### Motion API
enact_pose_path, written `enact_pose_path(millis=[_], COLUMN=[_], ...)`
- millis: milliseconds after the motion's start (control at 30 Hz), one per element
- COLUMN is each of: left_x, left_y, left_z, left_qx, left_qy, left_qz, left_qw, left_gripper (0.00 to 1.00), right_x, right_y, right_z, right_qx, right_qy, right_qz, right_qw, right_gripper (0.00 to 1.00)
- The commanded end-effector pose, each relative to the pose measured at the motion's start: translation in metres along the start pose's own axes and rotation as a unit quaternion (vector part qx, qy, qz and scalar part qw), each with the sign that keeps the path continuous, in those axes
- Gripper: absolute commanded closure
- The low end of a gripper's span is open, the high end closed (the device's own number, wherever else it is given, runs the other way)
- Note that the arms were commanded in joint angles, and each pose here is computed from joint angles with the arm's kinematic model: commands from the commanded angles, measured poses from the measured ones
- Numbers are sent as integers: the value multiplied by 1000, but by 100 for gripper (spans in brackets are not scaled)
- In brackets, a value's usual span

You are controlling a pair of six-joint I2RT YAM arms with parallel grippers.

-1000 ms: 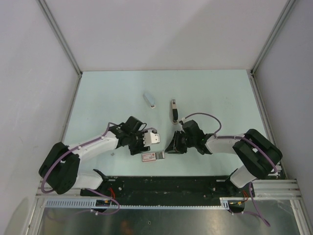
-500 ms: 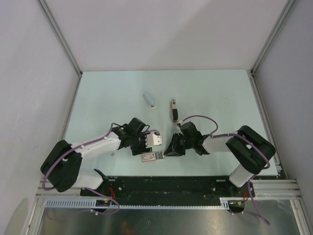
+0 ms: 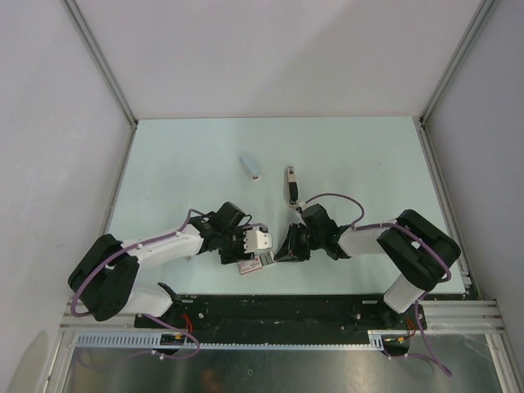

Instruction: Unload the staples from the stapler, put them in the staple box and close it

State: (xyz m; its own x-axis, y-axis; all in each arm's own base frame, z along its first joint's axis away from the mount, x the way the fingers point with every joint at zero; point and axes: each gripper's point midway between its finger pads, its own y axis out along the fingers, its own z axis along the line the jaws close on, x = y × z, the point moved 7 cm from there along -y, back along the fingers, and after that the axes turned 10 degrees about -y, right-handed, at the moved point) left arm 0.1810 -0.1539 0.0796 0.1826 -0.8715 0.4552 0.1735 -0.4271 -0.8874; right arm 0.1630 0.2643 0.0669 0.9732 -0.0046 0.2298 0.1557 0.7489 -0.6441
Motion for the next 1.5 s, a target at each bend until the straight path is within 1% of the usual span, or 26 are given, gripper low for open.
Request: enact_pose_path(millis=[0,367,667,933,1033,1267,1367,1467], left_x=[0,-17,-10,-14,-17,-33,-39,-44], left_y=[1,-5,-1,4,4,-11,-19,-25], left_z=[2,-6,-8,-14,-14,1,5,-2], left_qx=[11,13,-10,-26,-17,25,16,-7], left_qy=[20,61,45,44,49,75,78,99], left_qz=[-1,10,2,13,19,44,48,46], left_qw=[1000,998,999,999,998,996,996,994], left_gripper=[40,37,37,37,37,36,35,34], right_x=[0,1,0,-2,-2,-2,-2,-2], right_y=[3,7,10,11,12,12,11,11], right_z=[3,7,15,19,20,20,20,20], right_qx=[5,4,7,12,11,10,9,8], right_qy=[-3,-11,-21,-22,-23,-23,-23,-22], right_qz=[2,10,15,16,18,19,18,19], right_qw=[1000,1000,1000,1000,999,1000,1000,1000], right_gripper=[81,84,84,84,84,85,84,84])
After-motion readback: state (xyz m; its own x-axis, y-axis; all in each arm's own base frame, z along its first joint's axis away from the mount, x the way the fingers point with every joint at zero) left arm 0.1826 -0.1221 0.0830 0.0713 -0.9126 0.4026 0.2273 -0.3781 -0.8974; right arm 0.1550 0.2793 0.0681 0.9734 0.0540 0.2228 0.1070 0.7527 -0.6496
